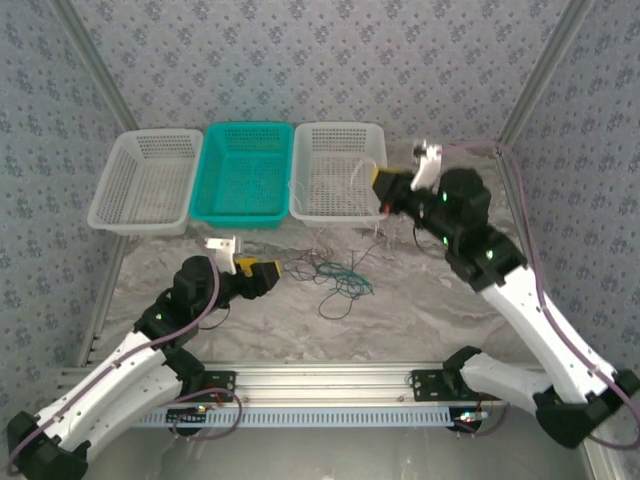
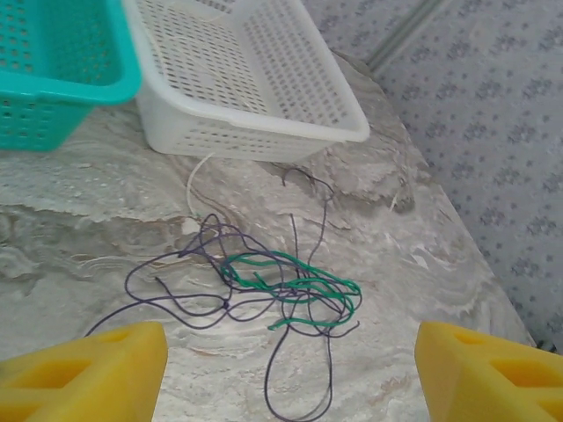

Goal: Untangle the cables

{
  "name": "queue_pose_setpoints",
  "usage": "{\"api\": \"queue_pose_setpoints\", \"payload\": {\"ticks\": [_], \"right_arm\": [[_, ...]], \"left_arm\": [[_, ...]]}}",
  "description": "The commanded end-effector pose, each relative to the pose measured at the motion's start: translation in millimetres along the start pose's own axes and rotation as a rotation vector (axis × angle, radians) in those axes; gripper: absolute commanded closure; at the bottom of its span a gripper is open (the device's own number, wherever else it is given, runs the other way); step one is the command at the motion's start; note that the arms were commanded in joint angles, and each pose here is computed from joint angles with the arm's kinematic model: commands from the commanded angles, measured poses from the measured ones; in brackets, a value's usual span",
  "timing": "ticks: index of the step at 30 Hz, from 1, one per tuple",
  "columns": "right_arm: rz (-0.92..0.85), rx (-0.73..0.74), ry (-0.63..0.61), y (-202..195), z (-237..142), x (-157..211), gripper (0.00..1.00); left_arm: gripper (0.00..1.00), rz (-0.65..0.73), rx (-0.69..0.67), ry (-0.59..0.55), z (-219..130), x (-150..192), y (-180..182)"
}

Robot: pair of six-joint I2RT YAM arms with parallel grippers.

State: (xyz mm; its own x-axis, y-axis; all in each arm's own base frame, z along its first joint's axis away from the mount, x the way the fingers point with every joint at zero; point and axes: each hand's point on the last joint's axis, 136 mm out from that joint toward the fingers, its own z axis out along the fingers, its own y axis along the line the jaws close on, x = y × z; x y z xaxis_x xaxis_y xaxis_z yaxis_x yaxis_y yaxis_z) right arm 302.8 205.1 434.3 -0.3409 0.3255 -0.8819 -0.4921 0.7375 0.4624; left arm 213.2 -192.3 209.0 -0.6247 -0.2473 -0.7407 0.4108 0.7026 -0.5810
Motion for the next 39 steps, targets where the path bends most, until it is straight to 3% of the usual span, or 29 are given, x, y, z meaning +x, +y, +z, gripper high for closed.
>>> {"api": "queue_pose_setpoints", "payload": {"ticks": [1, 4, 7, 10, 15, 16, 19, 21, 26, 31, 36, 39], "right_arm": [[-0.13, -0.007, -0.052, 10.2, 21.8, -44.7, 1.0], [-0.112, -0.007, -0.088, 1.8, 55.9, -73.6, 1.0], [-0.09, 0.028, -0.08, -22.9, 97.7, -79.8, 1.0], [-0.058, 0.066, -0.041, -54.9, 137.2, -64.9, 1.0], [-0.002, 0.119, 0.118, -107.7, 193.9, 0.6, 0.99], [0.012, 0.121, 0.162, -116.0, 202.6, 17.1, 0.93], [0.074, 0.19, 0.319, -141.4, 215.2, 64.1, 0.49], [0.076, 0.308, 0.359, -156.3, 207.8, 73.8, 0.34], [0.004, 0.31, 0.297, -132.4, 172.6, 43.5, 0.28], [-0.05, 0.19, 0.274, -87.4, 114.8, 36.7, 0.28], [-0.136, 0.203, 0.256, -71.2, 41.7, 85.7, 0.28], [-0.098, 0.254, 0.314, -87.5, 4.8, 142.1, 0.28]], "left_arm": [[0.25, 0.055, 0.091, -0.019, -4.3, -13.6, -27.2], [0.25, 0.057, 0.082, 0.0, -5.6, -8.6, -26.1], [0.24, 0.058, 0.07, 0.017, -6.7, -4.0, -23.2], [0.24, 0.065, 0.053, 0.031, -9.1, -0.9, -20.1], [0.23, 0.066, 0.031, 0.02, -14.8, -0.1, -15.1], [0.23, 0.067, 0.027, 0.015, -16.3, -0.8, -14.5], [0.23, 0.059, 0.016, 0.007, -20.2, -1.6, -12.6], [0.23, 0.056, 0.005, 0.005, -22.6, -1.6, -10.5], [0.23, 0.031, -0.052, 0.01, -24.8, 2.1, 1.4], [0.21, -0.008, -0.198, 0.01, -23.0, 9.7, 32.1], [0.2, -0.046, -0.271, 0.002, -16.7, 19.1, 52.5], [0.2, -0.042, -0.277, -0.009, -12.0, 19.9, 56.4]]}}
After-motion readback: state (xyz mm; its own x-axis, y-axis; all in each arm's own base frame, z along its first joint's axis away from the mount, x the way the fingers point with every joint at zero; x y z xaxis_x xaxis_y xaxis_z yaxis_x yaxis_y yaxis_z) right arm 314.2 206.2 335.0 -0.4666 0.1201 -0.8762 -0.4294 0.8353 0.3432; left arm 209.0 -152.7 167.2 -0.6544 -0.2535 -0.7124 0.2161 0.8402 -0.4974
